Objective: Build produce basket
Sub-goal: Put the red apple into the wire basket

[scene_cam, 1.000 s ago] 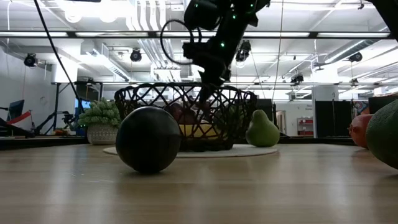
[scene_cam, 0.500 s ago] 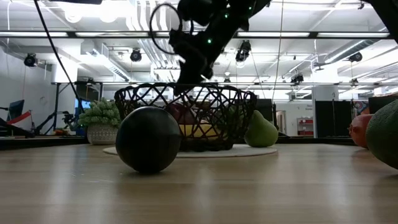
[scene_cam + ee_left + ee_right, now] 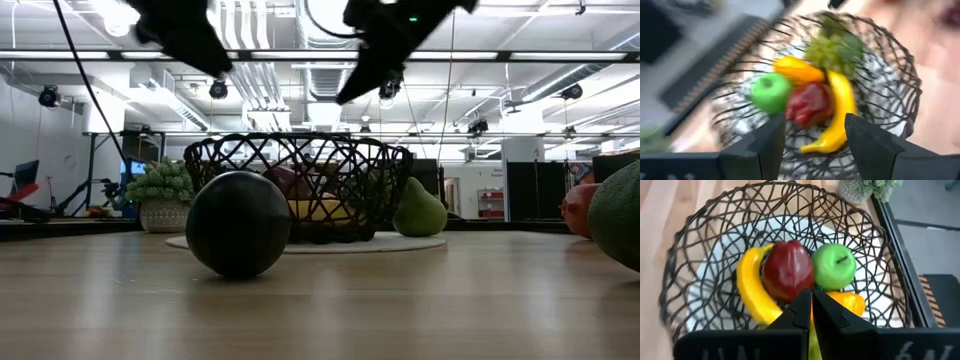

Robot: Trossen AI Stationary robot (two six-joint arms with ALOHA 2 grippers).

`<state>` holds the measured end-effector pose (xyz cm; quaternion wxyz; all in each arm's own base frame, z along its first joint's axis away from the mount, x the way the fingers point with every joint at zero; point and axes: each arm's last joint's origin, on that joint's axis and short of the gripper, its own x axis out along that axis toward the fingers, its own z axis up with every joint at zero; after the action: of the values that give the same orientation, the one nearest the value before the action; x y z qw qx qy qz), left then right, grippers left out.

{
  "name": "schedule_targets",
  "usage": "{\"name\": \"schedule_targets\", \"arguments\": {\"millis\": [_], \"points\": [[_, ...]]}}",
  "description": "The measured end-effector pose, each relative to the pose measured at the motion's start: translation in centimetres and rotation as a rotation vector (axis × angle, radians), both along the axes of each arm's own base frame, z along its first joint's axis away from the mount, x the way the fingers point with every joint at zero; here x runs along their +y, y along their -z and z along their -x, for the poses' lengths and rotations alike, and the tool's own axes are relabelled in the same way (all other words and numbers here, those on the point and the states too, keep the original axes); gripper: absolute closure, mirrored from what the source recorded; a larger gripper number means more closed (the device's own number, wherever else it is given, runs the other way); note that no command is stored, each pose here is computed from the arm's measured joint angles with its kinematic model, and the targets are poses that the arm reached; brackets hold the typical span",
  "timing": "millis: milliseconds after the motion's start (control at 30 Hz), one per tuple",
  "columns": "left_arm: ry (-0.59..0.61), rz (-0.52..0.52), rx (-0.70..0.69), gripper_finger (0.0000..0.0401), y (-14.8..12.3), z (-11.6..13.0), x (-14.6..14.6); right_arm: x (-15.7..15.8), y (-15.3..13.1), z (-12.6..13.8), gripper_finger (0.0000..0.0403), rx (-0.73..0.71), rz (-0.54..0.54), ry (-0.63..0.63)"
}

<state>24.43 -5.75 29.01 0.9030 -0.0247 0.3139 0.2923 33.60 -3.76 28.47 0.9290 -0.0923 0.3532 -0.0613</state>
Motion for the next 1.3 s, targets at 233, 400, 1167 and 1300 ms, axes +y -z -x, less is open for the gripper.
{"name": "schedule_targets", "arguments": {"millis": [233, 400, 1167, 1300], "points": [[0.338, 0.103, 0.128, 0.0214, 0.3, -2.6, 7.0, 2.0, 0.9, 4.7, 0.0394, -0.195, -0.047, -0.013], [0.293, 0.124, 0.188, 0.0214, 1.6, -3.6, 10.4, 3.1, 1.8, 7.0, 0.0394, -0.332, -0.085, -0.032], [0.419, 0.097, 0.42, 0.0104, 6.6, -8.3, 10.9, 3.2, 4.9, 8.3, 0.0394, -0.37, -0.144, 0.002], [0.421, 0.1, 0.439, 0.0104, 7.2, -8.6, 10.9, 3.2, 5.2, 8.2, 0.0394, -0.359, -0.144, 0.002]]}}
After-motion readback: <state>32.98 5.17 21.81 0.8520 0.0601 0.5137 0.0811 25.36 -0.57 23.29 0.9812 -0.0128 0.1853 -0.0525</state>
